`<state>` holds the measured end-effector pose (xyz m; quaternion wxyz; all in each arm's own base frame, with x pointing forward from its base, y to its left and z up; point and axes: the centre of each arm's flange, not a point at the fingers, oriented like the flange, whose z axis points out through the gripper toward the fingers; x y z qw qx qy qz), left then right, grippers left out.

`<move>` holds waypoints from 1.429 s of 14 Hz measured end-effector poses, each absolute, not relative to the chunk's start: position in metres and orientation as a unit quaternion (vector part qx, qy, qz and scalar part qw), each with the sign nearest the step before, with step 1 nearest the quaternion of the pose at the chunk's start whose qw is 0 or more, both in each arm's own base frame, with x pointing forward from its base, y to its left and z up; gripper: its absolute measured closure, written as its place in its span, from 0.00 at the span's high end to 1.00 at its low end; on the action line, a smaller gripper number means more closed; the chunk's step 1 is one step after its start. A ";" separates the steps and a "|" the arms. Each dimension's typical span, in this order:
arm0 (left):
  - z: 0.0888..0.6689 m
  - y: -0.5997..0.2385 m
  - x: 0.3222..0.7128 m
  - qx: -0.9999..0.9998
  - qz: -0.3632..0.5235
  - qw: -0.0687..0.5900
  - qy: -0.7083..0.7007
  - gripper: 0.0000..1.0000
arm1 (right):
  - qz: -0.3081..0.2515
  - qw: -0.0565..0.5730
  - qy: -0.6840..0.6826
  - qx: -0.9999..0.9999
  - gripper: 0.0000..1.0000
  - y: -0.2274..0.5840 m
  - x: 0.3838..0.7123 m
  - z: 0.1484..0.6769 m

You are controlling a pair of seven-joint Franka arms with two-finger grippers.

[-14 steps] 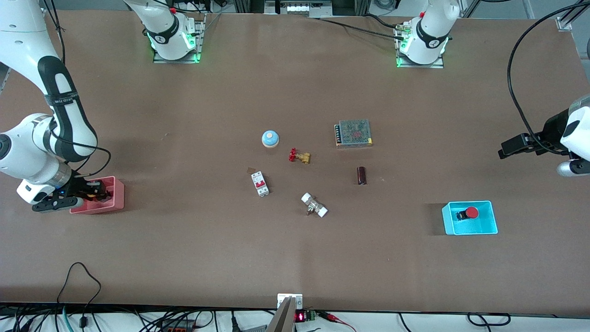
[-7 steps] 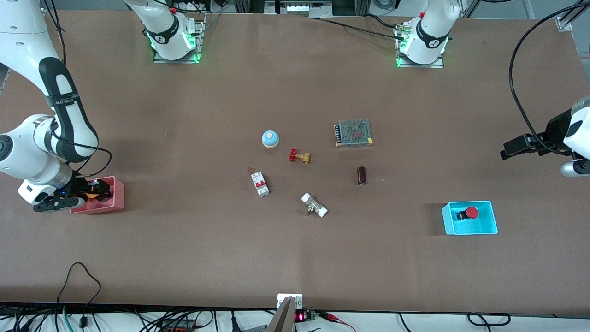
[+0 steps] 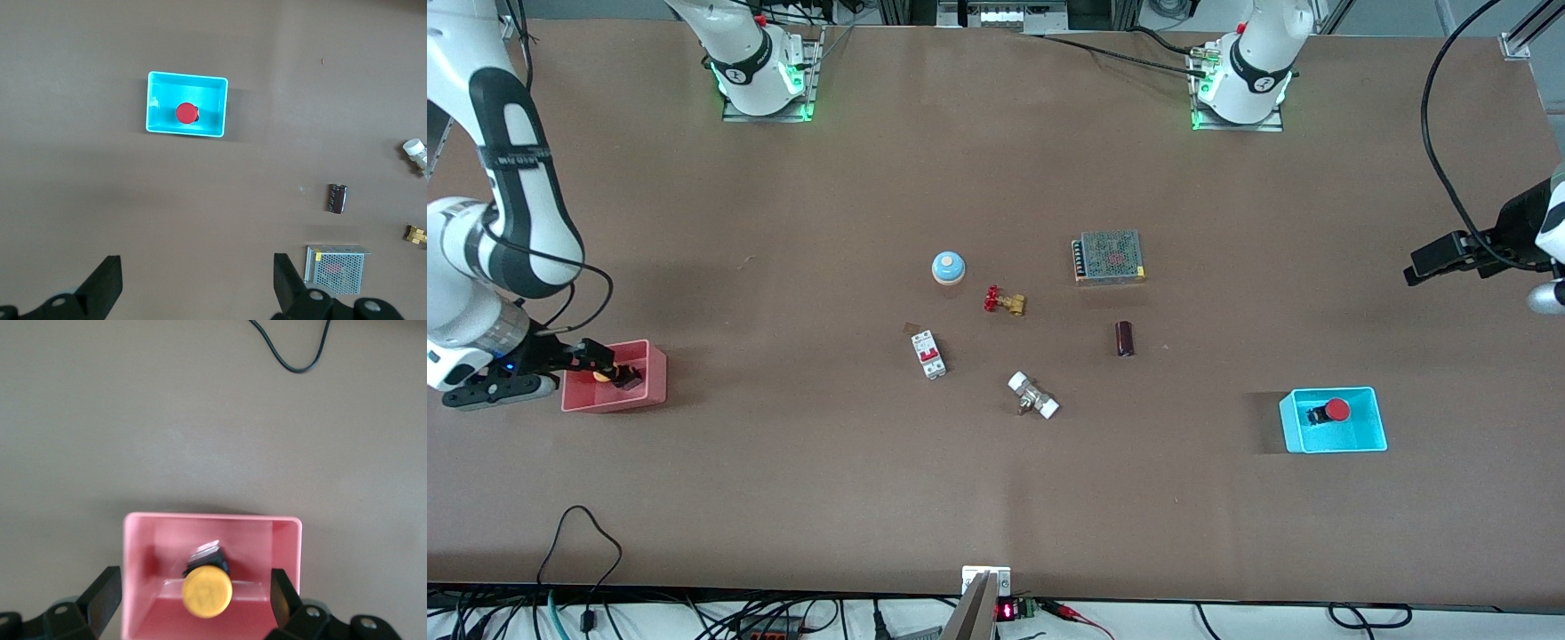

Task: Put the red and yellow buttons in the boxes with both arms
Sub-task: 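Open the right gripper and raise it away from the pink box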

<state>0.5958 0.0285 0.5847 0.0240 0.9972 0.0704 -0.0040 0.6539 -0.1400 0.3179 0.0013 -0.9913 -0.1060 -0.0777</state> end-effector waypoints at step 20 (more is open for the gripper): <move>0.599 0.014 0.577 0.999 -0.018 0.007 0.047 1.00 | 0.015 -0.016 -0.057 -0.998 1.00 0.007 0.539 0.573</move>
